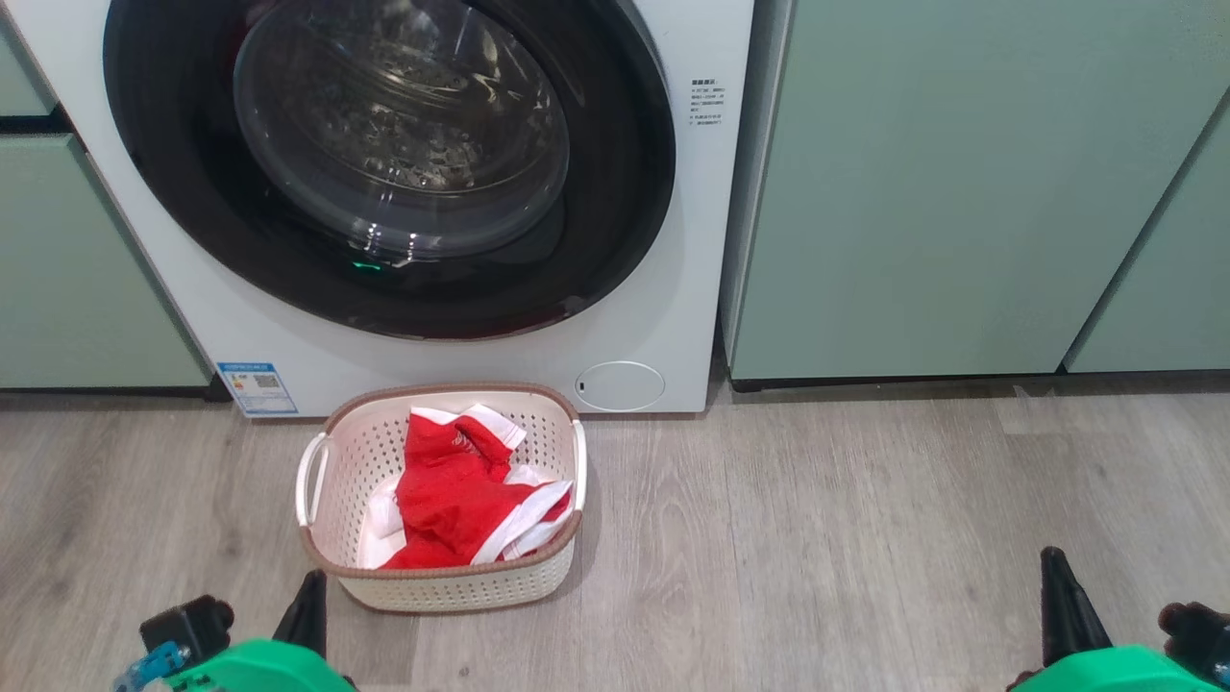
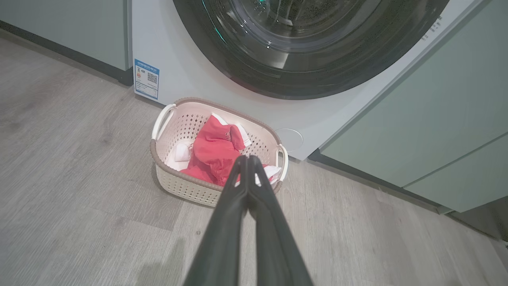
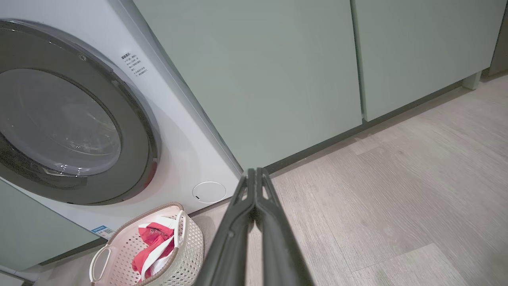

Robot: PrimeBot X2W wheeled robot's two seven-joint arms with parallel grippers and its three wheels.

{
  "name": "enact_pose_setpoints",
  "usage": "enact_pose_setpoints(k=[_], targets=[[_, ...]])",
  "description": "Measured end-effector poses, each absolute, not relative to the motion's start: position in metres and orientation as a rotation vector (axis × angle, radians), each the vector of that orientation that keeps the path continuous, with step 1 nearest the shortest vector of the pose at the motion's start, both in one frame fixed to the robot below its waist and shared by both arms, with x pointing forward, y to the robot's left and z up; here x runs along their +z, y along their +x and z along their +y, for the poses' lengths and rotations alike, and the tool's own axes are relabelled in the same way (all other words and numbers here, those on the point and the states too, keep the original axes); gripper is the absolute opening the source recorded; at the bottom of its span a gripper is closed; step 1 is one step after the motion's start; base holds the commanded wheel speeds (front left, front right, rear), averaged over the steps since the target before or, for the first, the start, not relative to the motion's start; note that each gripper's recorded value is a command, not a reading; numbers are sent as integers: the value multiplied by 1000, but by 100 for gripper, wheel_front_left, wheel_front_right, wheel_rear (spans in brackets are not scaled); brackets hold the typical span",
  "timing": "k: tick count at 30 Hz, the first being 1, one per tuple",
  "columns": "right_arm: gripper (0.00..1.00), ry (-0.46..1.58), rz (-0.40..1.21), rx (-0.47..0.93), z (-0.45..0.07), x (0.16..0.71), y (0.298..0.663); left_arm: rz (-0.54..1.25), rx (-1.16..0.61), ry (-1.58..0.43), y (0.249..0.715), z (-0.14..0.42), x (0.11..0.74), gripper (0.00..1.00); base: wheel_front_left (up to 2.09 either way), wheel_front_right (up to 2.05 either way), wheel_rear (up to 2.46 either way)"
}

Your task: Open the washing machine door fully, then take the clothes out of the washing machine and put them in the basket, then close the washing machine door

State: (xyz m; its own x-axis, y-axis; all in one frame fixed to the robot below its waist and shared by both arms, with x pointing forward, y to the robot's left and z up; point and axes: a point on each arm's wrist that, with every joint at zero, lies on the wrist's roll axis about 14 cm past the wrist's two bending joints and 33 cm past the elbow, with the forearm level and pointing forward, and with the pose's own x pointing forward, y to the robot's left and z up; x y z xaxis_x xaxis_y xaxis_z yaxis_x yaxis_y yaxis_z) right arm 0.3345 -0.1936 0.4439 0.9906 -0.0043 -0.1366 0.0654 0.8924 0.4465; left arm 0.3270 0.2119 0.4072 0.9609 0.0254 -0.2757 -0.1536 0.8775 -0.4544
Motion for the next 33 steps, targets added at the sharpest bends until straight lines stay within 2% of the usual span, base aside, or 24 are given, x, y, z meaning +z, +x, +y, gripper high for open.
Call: enact_pose_setpoints(k=[33], targets=[[0,809,136,-109,-200,447,344,224,140,-822,343,208,424,0,0,0,0]])
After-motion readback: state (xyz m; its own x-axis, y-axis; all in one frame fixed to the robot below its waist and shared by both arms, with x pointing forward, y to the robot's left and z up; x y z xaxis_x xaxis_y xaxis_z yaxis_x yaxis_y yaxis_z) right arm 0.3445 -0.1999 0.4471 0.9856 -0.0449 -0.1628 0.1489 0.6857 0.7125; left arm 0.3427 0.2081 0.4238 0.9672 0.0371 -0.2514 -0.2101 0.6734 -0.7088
